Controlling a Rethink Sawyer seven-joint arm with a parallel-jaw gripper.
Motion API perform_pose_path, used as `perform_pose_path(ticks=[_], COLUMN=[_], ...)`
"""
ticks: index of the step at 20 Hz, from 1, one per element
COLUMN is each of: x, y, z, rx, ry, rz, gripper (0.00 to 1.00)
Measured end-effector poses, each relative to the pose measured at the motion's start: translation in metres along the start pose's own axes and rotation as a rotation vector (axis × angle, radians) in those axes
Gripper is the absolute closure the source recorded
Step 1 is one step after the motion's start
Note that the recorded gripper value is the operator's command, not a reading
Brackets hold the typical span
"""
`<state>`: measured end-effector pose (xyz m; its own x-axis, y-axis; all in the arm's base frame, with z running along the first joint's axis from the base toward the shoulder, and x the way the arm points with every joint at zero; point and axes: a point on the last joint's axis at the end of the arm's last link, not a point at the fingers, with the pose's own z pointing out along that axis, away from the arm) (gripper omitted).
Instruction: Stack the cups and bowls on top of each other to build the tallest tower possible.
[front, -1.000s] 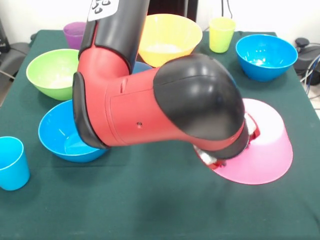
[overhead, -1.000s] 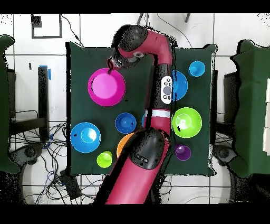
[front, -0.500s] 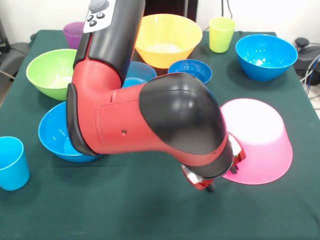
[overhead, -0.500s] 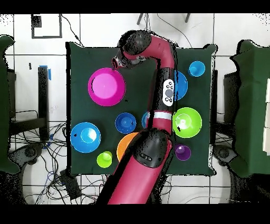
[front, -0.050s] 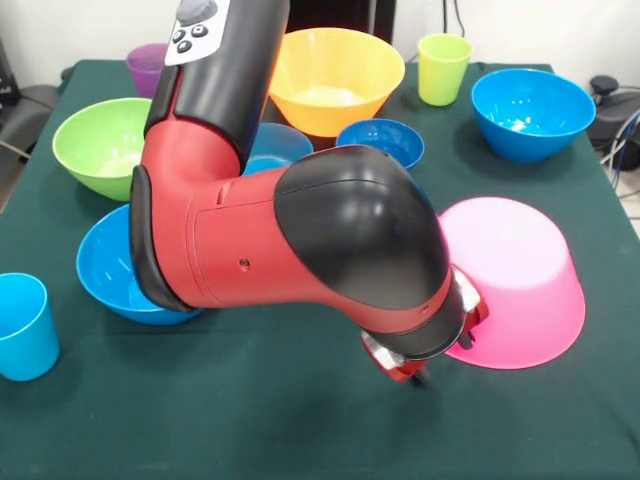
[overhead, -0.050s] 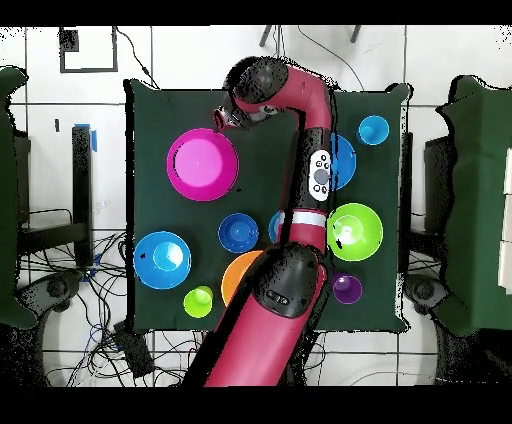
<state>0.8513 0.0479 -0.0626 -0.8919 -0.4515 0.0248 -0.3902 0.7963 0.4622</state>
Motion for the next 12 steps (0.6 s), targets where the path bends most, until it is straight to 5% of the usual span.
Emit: perform_pose_path(ticks=[6, 10, 12], x=[-0.002, -0.005, -0.007], y=[0.004, 0.02, 0.042], z=[-0.016, -0.051, -0.089], rx=[0.051, 0.111, 0.164], ry=[-0.02, -0.043, -0.053], rz=[-0.047, -0.12, -0.164], gripper=[0.0, 0.0, 0.0])
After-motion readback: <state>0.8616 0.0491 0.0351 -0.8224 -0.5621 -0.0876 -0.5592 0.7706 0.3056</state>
